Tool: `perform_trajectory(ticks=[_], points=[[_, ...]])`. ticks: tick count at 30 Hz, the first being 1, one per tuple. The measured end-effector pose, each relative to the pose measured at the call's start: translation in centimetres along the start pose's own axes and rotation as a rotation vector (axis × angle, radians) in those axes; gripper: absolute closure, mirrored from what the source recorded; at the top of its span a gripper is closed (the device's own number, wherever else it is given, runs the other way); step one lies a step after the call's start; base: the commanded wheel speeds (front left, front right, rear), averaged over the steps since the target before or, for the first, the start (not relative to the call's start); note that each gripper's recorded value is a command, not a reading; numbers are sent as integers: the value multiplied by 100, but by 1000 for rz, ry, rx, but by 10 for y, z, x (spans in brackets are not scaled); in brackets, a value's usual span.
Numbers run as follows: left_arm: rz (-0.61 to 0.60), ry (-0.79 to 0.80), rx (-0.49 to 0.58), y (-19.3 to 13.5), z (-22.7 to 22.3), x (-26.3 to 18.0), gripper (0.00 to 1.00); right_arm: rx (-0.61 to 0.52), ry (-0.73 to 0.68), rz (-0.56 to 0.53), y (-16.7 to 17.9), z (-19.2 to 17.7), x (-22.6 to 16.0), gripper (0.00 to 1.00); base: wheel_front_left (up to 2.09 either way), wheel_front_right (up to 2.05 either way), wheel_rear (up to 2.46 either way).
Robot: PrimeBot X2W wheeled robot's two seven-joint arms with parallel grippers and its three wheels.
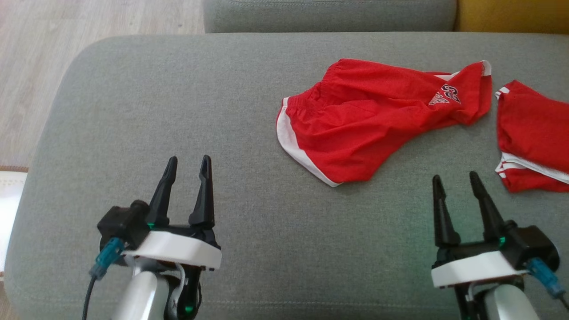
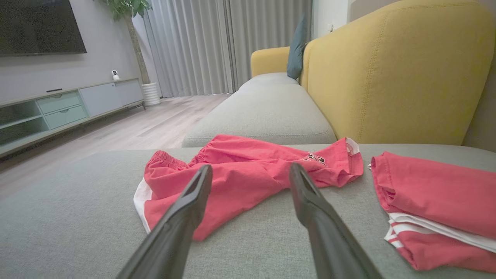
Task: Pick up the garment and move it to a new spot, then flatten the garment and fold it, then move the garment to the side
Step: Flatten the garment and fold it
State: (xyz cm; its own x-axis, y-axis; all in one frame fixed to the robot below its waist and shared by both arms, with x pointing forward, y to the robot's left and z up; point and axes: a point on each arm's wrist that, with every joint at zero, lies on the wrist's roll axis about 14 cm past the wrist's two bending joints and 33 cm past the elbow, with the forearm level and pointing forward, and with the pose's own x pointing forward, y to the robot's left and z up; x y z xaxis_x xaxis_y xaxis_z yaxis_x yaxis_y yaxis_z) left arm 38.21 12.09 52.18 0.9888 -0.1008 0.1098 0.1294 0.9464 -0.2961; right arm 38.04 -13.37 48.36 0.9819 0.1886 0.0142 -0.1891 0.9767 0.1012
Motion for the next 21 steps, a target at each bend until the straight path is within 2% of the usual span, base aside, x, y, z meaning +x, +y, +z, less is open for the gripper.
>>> perform_trajectory(ticks=[6,10,17,21], points=[[9,14,0,5,-5,0,0,-63,123,92,25,-32,3,0,0,0,0],[32,25,4,13,-8,0,0,-146,252,201,45,-63,9,0,0,0,0],[75,40,12,29,-13,4,0,-301,366,301,42,-93,38,0,0,0,0],[99,61,14,37,-19,3,0,-354,410,344,43,-108,53,0,0,0,0]])
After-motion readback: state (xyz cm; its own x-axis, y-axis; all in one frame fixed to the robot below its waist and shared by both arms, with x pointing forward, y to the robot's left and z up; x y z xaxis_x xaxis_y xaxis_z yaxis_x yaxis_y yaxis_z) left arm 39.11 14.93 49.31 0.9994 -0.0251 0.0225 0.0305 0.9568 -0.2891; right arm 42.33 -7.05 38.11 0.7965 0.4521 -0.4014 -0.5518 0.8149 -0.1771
